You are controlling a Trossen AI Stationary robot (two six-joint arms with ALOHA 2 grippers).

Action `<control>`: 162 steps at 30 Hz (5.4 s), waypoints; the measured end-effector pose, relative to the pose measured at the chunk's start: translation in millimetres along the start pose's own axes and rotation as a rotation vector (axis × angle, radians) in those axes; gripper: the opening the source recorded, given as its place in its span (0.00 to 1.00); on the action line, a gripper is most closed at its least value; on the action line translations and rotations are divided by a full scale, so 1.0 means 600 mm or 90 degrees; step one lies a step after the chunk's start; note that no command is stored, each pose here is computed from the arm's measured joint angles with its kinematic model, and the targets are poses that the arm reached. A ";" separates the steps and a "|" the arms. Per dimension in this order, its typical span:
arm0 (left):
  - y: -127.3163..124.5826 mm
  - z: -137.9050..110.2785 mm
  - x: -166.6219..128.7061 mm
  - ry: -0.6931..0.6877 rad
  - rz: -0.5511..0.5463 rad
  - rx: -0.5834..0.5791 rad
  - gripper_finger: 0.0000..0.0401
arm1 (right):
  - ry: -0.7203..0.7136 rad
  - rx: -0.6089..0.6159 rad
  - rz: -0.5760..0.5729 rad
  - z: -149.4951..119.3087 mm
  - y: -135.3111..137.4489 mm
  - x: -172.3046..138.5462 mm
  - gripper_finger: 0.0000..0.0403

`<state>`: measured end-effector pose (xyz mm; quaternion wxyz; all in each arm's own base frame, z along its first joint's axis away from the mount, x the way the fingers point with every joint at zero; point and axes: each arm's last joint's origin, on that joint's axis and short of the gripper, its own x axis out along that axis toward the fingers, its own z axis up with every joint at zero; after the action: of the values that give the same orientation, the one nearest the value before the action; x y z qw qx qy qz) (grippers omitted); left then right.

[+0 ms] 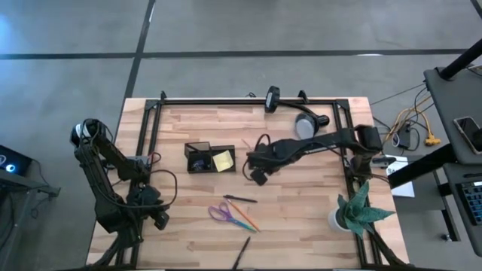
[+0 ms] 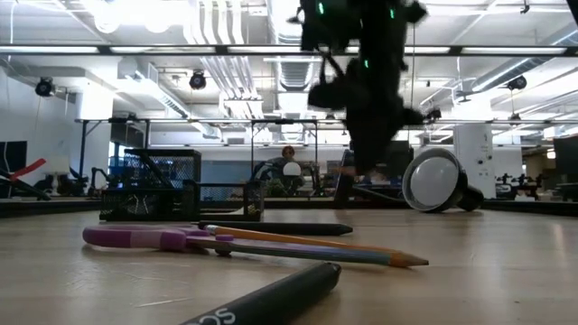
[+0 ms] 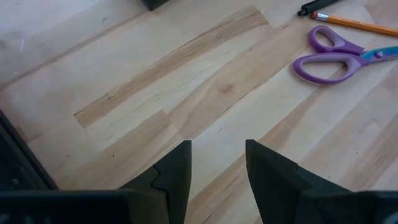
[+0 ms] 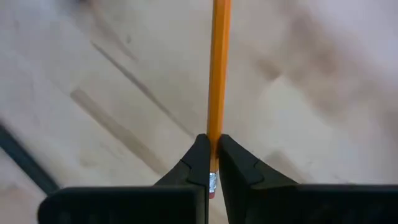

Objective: Pick and place office supplies into organizer
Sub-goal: Put the top yellow pencil into the black desk organizer

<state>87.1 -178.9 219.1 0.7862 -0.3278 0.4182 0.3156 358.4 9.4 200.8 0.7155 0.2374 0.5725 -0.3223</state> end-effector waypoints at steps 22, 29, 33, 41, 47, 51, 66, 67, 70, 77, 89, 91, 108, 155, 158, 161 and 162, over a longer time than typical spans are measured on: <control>-0.016 0.007 -0.021 -0.019 -0.059 -0.033 0.33 | -0.107 -0.554 -0.382 0.131 0.104 -0.088 0.02; -0.016 0.007 -0.021 -0.019 -0.059 -0.030 0.33 | 0.037 -0.208 -0.072 0.159 0.078 -0.051 0.02; -0.016 0.007 -0.020 -0.020 -0.058 -0.028 0.33 | 0.052 -0.212 -0.031 0.166 0.077 -0.011 0.08; -0.016 0.007 -0.020 -0.019 -0.058 -0.027 0.33 | 0.167 -0.177 0.028 0.169 0.039 0.066 0.36; -0.015 0.006 -0.019 -0.020 -0.056 -0.025 0.33 | 0.177 -0.215 0.084 0.161 0.043 0.097 0.51; -0.014 0.006 -0.018 -0.015 -0.053 -0.025 0.33 | 0.143 -0.204 0.070 0.162 0.044 0.111 0.52; -0.013 0.005 -0.017 -0.009 -0.046 -0.022 0.33 | 0.137 -0.197 0.035 0.134 0.030 0.163 0.13; -0.012 0.005 -0.017 -0.010 -0.045 -0.022 0.33 | 0.133 -0.199 0.026 0.134 0.029 0.163 0.09; -0.012 0.005 -0.017 -0.010 -0.045 -0.022 0.33 | 0.132 -0.212 0.023 0.134 0.029 0.164 0.04; -0.012 0.005 -0.017 -0.010 -0.045 -0.021 0.33 | 0.140 -0.229 0.037 0.138 0.032 0.150 0.03; -0.011 0.006 -0.017 -0.014 -0.040 -0.018 0.33 | 0.098 -0.245 -0.020 0.168 0.031 0.068 0.02; -0.011 0.006 -0.016 -0.014 -0.040 -0.018 0.33 | 0.087 -0.246 -0.023 0.173 0.032 0.058 0.02; -0.009 0.007 -0.016 -0.018 -0.036 -0.010 0.33 | -0.111 -0.532 -0.393 0.167 0.058 -0.109 0.02; -0.006 0.010 -0.017 -0.022 -0.030 -0.005 0.33 | -0.120 -1.029 -0.614 0.196 0.134 -0.035 0.02; -0.006 0.010 -0.017 -0.022 -0.030 -0.005 0.33 | -0.119 -1.031 -0.614 0.197 0.133 -0.035 0.02; -0.006 0.010 -0.017 -0.022 -0.030 -0.005 0.33 | -0.117 -1.041 -0.611 0.197 0.136 -0.029 0.03; -0.006 0.010 -0.017 -0.022 -0.030 -0.005 0.33 | -0.117 -1.046 -0.605 0.197 0.137 -0.028 0.03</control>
<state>87.9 -178.6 231.3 0.7993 -0.3348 0.3954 0.3045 494.9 -15.2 242.0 0.4953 -0.6232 0.5979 -0.0941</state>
